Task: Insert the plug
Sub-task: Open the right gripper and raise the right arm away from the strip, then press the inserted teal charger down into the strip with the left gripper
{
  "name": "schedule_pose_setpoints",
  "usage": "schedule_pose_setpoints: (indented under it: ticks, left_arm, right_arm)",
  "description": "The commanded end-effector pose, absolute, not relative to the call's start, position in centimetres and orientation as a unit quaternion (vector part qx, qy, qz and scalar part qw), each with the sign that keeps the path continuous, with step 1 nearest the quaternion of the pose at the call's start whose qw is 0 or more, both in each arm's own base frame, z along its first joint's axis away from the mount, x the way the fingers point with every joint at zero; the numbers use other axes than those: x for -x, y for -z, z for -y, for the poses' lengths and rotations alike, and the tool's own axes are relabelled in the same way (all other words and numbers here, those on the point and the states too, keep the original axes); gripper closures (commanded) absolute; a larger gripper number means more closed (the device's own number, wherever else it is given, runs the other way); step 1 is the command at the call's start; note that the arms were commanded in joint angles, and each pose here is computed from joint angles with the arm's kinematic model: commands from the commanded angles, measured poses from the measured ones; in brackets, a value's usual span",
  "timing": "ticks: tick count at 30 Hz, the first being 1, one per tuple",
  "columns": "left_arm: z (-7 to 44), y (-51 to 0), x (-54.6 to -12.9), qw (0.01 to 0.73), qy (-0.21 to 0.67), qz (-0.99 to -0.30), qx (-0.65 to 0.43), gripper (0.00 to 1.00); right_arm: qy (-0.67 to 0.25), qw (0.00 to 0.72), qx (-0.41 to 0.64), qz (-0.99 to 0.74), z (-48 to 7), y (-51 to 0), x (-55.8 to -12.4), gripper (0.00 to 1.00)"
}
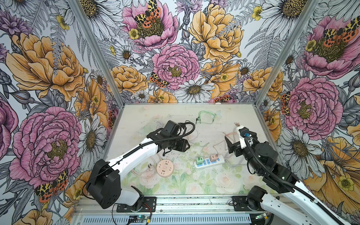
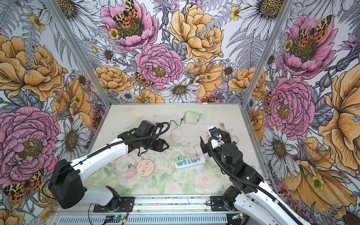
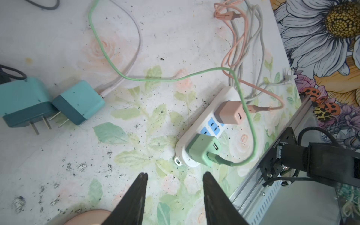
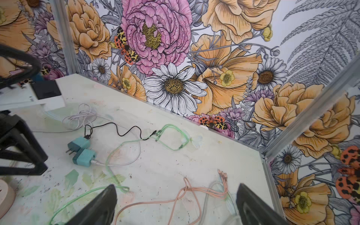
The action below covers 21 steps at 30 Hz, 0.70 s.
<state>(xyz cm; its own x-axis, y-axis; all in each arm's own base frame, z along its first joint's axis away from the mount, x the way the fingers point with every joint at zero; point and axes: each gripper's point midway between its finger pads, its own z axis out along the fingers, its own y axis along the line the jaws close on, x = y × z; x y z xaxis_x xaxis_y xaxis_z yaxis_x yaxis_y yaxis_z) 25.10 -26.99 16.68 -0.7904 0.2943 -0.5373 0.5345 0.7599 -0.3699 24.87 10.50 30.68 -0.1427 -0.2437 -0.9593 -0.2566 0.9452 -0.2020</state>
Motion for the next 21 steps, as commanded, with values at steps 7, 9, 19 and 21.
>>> schedule_pose_setpoints:
  ticks: [7,9,19,21]
  left_arm:
    - [29.1,-14.7,-23.1,0.289,0.205,-0.866,-0.352,0.46]
    - [29.4,-13.8,-22.9,0.292,0.203,-0.861,-0.364,0.45]
    - [31.5,-13.0,-22.2,0.334,0.231,-0.819,-0.406,0.42]
    - [32.0,-12.9,-22.2,0.335,0.233,-0.814,-0.413,0.42]
  right_arm:
    - [-0.042,0.611,0.017,-0.79,-8.5,-31.3,-28.8,0.01]
    - [-0.05,0.602,0.006,-0.797,-8.6,-31.0,-29.4,0.01]
    - [-0.118,0.512,-0.066,-0.848,-7.1,-27.2,-31.6,0.05]
    - [-0.129,0.499,-0.076,-0.853,-6.8,-26.7,-31.9,0.05]
